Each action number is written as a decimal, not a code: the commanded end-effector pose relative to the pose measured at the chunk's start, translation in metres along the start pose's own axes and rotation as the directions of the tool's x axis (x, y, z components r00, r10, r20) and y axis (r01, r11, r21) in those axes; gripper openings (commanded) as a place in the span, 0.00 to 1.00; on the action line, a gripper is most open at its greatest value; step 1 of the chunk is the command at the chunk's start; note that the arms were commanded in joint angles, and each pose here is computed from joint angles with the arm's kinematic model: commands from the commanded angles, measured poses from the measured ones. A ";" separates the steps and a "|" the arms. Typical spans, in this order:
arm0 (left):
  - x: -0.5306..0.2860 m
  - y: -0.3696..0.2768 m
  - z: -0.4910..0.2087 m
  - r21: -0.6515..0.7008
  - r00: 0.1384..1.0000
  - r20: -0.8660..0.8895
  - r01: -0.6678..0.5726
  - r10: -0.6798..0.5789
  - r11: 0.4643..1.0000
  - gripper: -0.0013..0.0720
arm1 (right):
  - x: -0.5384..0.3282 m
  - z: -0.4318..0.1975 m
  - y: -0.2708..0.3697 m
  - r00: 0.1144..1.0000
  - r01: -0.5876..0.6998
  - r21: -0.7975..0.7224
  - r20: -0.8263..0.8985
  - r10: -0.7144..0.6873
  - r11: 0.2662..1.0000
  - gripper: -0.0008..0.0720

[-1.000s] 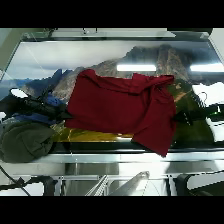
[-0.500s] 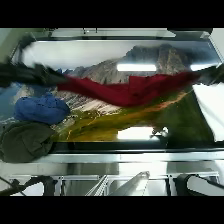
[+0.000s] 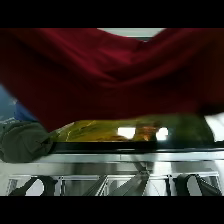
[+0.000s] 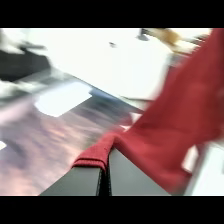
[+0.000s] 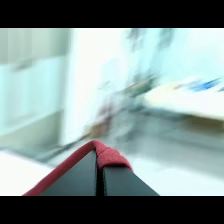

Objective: Fold the shirts.

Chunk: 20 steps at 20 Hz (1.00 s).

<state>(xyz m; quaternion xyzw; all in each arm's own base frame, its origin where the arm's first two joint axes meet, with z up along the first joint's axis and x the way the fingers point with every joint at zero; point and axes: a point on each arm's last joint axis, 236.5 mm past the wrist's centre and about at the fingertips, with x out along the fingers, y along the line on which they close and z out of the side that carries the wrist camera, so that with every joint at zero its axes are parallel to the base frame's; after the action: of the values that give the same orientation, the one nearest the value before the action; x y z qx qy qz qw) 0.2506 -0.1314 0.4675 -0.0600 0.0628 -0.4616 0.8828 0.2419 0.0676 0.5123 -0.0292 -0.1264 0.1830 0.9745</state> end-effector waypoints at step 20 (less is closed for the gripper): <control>0.178 0.310 -0.431 -0.779 0.891 -0.413 -0.240 -0.187 0.580 0.03 | 0.108 -0.584 -0.148 0.705 0.375 0.781 -0.590 0.393 0.500 0.03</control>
<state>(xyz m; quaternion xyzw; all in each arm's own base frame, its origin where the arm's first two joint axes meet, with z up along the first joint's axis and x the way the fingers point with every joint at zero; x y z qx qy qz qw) 0.5049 -0.1282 0.0269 -0.3396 0.4558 -0.3776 0.7310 0.5189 -0.0325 0.0450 0.3531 0.3546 0.2056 0.8410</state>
